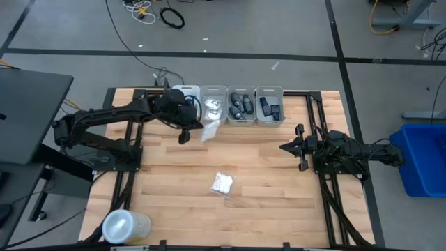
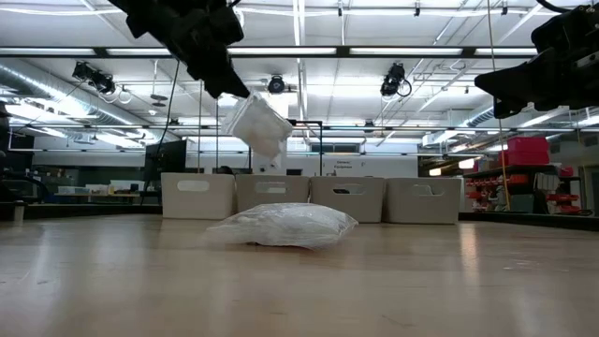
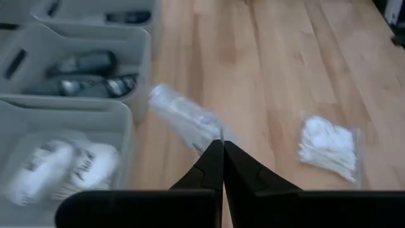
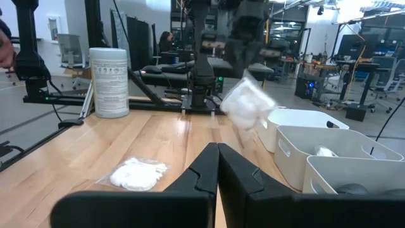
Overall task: Pick & Place Travel size toiletries
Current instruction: Put the white cotton pack into the left gray bin
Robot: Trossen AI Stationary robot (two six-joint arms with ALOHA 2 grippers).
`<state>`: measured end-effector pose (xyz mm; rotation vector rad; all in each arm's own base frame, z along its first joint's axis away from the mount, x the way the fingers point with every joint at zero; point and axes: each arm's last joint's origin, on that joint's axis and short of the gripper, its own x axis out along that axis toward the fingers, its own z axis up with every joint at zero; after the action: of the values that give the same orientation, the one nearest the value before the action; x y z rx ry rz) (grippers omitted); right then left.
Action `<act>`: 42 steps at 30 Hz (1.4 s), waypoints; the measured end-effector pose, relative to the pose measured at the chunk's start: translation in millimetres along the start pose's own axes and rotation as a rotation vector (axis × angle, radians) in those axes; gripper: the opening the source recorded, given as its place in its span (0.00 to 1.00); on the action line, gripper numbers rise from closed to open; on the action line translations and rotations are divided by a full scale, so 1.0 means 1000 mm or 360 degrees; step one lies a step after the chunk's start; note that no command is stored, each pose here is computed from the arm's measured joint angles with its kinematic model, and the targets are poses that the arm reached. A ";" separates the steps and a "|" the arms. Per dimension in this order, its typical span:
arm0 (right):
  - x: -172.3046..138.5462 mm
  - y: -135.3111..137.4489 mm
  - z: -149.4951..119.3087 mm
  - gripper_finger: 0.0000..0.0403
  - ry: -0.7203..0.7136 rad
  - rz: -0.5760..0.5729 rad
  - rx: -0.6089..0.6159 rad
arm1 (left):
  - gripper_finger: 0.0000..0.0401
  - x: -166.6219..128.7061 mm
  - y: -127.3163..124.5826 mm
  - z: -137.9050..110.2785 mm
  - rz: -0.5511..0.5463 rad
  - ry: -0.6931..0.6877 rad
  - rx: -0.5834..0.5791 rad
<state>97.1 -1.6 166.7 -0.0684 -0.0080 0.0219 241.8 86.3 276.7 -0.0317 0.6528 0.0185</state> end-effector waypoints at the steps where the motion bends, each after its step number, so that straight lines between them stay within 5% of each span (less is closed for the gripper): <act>1: 0.000 0.000 0.000 0.03 0.0001 0.0000 0.0000 | 0.02 -0.002 0.002 0.003 0.0013 -0.0015 0.0000; 15: 0.000 0.000 0.000 0.03 0.0000 0.0000 0.0000 | 0.02 -0.027 0.043 0.014 0.0358 -0.0075 -0.0027; 27: 0.000 0.000 0.000 0.03 0.0000 0.0000 0.0000 | 0.01 -0.047 0.080 -0.004 0.0774 0.0077 -0.0227; 42: 0.000 0.000 0.000 0.03 0.0000 0.0000 0.0000 | 0.02 -0.065 0.104 -0.022 0.1000 0.0207 -0.0356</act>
<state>97.2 -1.6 166.6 -0.0682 -0.0078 0.0216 174.3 188.5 296.0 -0.0429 0.7669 0.7001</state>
